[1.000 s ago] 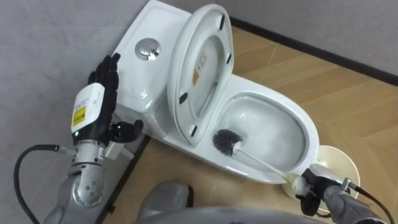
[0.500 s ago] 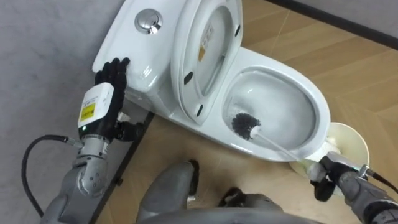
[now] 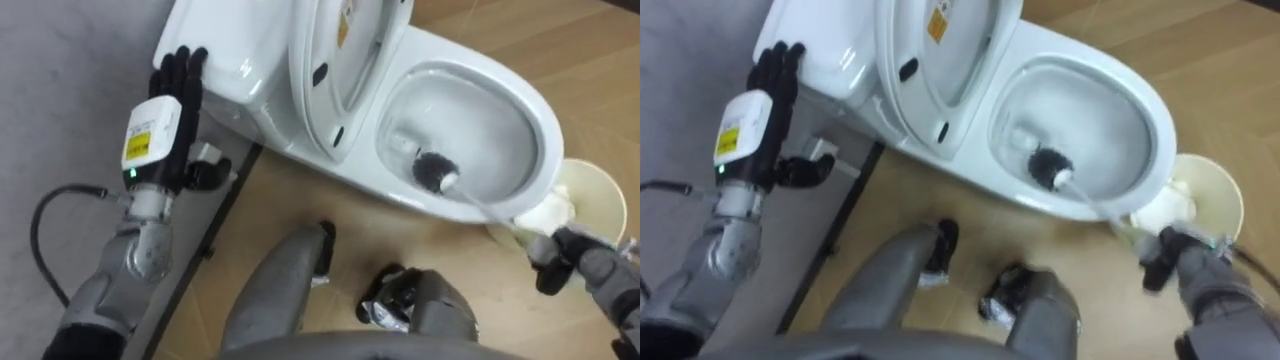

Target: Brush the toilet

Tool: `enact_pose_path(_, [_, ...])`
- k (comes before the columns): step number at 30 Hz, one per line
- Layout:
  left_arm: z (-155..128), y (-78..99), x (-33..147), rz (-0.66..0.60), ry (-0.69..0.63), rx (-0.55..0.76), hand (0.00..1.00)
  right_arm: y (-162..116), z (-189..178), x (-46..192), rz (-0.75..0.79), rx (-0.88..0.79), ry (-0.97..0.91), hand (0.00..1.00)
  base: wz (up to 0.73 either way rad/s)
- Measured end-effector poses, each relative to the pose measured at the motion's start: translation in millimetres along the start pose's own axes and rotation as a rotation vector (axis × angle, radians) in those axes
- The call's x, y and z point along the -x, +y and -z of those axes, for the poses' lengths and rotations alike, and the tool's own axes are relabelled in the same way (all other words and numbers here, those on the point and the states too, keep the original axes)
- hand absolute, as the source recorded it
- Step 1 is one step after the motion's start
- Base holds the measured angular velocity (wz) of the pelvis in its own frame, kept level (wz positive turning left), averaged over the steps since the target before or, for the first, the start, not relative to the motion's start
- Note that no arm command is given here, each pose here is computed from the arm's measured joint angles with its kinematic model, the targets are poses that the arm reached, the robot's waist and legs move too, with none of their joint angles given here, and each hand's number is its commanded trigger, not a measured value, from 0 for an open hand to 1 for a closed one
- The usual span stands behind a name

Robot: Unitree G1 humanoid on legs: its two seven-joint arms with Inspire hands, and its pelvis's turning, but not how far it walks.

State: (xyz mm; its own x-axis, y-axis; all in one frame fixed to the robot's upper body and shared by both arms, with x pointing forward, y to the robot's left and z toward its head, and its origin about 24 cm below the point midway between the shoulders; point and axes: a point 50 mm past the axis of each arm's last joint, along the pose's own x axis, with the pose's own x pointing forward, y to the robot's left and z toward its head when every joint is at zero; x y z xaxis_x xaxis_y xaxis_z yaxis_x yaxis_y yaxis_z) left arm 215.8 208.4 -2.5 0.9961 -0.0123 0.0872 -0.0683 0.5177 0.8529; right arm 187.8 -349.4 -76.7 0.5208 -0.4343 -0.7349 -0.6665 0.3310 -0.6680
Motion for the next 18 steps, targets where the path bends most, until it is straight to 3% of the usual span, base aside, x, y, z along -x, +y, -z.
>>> enact_pose_path(12, [-3.6,16.4,-23.2,-0.075,-0.104,-0.076,0.00,-101.2,-45.5,13.8,0.460,0.459,-0.103,1.00,0.00])
enact_pose_path(18, [-10.3,18.1,-27.1,-0.119,-0.127,-0.036,0.00,-120.4,-53.9,19.7,0.558,0.457,-0.123,1.00,-0.05])
